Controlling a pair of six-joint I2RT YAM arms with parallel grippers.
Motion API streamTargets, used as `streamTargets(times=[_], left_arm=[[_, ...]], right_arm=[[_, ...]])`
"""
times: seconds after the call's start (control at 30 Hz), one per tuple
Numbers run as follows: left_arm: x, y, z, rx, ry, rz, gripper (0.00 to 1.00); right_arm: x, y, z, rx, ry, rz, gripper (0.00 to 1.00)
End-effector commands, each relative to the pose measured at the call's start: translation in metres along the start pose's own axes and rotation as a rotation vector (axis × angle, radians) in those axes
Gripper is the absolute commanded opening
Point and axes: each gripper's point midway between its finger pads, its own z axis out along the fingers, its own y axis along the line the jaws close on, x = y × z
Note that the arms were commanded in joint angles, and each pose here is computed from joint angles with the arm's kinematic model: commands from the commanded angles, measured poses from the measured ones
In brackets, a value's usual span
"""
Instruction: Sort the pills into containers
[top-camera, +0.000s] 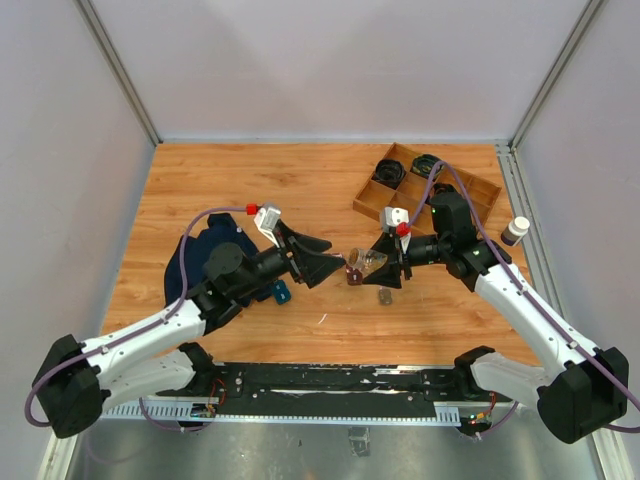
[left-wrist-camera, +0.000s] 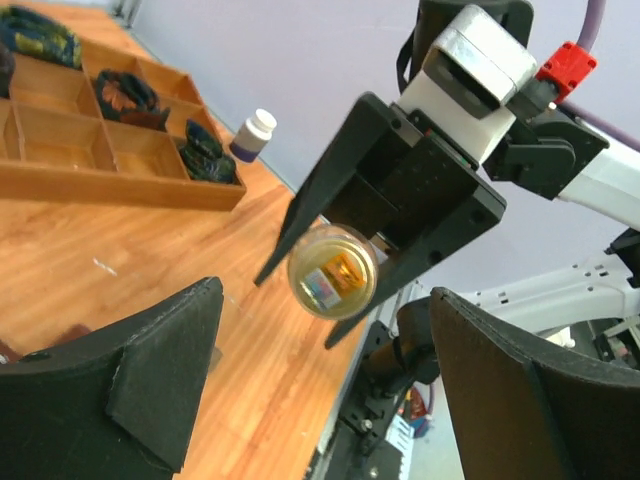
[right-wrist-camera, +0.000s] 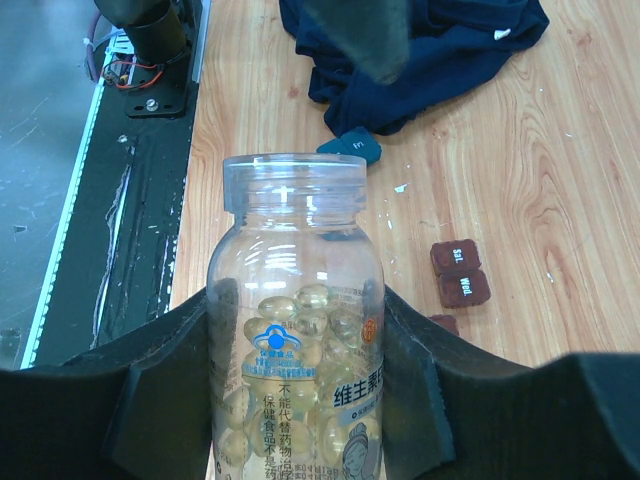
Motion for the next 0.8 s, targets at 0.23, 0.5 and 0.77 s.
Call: streamTargets(times=[0.23,0.5,0.77], left_arm=[[-0.002,0.003,0.011,-0.229,-0.03,-0.001,0.88],[0.007,-0.007,0.029,-0.2,0.022,0.012,0.85],[0.019,-0.007,0.036,-0.185,0.067,0.011,0.67]], right_arm=[[-0.008,-0.003,-0.001,-0.005,-0.023,-0.04,0.01],[-0.008,-0.003,-0.001,-0.005,-0.023,-0.04,0.01],[-0.008,-0.003,-0.001,-0.004,-0.023,-0.04,0.01]])
